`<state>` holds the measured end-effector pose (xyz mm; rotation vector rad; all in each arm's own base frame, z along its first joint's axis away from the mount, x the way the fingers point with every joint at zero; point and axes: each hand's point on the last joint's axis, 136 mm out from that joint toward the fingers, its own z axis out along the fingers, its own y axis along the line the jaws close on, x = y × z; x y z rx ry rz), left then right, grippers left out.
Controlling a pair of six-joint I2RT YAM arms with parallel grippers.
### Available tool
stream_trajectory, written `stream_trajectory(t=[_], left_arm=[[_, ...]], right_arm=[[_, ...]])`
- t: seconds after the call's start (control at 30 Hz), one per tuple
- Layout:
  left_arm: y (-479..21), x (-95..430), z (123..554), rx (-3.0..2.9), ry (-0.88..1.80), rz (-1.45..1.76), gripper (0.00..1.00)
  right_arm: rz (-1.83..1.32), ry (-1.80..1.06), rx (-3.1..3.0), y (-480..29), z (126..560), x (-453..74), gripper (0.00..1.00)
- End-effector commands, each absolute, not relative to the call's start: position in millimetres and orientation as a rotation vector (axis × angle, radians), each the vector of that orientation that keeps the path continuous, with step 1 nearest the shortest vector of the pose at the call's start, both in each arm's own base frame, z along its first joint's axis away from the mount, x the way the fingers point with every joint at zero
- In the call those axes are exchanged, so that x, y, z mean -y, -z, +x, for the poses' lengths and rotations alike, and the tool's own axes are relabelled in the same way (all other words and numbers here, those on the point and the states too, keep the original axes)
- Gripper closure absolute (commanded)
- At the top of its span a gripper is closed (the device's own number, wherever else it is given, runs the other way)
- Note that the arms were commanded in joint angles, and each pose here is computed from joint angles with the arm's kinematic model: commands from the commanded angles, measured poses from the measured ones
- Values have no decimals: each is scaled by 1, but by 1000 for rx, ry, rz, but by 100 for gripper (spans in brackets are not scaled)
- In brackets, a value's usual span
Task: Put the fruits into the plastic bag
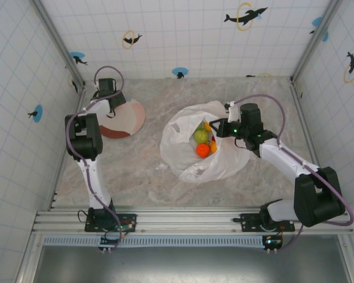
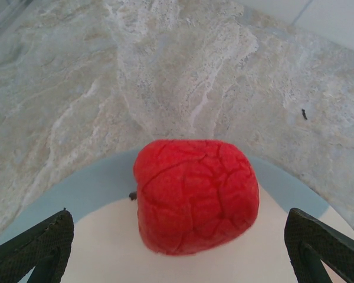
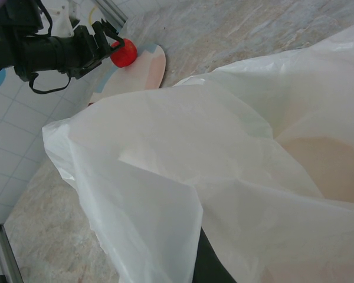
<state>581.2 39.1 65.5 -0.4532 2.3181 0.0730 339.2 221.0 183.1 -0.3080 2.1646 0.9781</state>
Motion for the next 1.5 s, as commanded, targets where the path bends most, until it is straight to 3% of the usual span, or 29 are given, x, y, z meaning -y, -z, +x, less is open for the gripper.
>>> stream_trajectory(t=[0.0,0.4,0.87,1.17,1.47], left_arm=[[-54,-48,587,-2375,-142,-400,6],[-25,-44,623,-2420,-126,-342,10],[-42,-40,627,-2396,-104,-309,38],[-117,-35,620,-2276,-29,-331,45],[-212,-6,570,-2049,154,-351,45]], right_arm=[[-327,-984,-2115,-199,342,-225,100],[-331,-972,-2119,-201,344,-225,100],[-327,-972,-2139,-193,342,-225,100],[-326,-985,-2137,-194,343,-227,100],[-314,-981,-2141,-193,343,-227,100]])
